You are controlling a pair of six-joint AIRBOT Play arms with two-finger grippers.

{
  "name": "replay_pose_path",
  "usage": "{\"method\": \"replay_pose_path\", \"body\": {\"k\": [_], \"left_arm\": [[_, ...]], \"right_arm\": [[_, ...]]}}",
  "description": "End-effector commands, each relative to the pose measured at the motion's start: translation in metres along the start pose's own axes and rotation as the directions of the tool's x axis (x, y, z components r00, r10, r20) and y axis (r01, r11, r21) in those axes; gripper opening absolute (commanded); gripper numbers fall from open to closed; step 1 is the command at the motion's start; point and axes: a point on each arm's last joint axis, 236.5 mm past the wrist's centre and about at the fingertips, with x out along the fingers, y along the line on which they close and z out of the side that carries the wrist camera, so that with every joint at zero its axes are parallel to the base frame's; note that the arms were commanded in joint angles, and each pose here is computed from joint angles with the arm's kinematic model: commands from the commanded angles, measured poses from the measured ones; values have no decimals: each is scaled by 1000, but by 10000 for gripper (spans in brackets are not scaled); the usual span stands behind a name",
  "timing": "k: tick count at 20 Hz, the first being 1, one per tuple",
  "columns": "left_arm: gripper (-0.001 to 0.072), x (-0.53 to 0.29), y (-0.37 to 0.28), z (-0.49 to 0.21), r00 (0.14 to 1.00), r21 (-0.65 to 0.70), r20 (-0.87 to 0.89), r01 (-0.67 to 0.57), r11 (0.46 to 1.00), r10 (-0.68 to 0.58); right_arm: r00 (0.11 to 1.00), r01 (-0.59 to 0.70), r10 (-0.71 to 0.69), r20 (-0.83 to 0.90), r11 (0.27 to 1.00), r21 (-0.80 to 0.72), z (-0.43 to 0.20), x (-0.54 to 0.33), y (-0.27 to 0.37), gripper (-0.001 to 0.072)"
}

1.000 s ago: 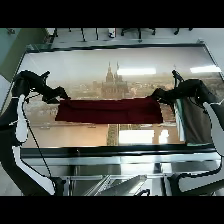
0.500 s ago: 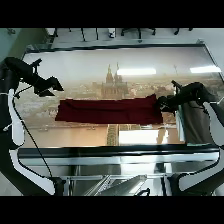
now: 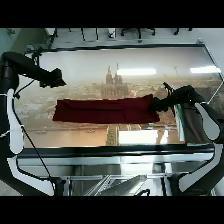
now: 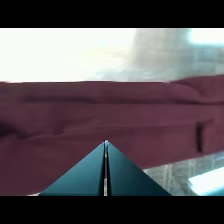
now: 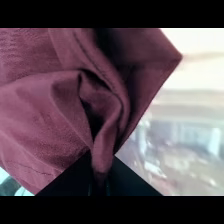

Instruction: Fold the shirts.

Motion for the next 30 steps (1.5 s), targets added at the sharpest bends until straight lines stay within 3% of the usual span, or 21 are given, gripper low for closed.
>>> {"method": "replay_pose_path", "body": {"k": [1, 5, 10, 17, 20, 25, 30], "left_arm": [[16, 36, -51, -6, 999, 73, 4, 49, 996, -50], [16, 125, -95, -40, 997, 124, -25, 72, 990, -69], [16, 238, -144, -100, 988, 205, -133, 99, 974, -73], [16, 316, -231, -155, 969, 315, -217, 182, 931, -116], [16, 323, -258, -154, 971, 326, -183, 208, 922, -154], [16, 310, -240, -154, 951, 206, -254, 230, 951, -175], [16, 150, -231, -68, 959, 268, -140, 276, 923, -246]], "right_arm": [[1000, -4, 5, 30, 1000, -21, 7, -2, 6, 16], [995, -14, 21, 100, 997, -72, 15, -51, 30, 16], [984, -32, 72, 161, 972, -235, 2, -138, 107, 16], [946, -26, 157, 285, 909, -416, -15, -229, 203, 16], [955, -35, 155, 252, 905, -423, -23, -225, 206, 16], [963, -48, 149, 224, 915, -402, -19, -214, 199, 16], [964, -63, 154, 214, 923, -380, -18, -209, 200, 16]]}}
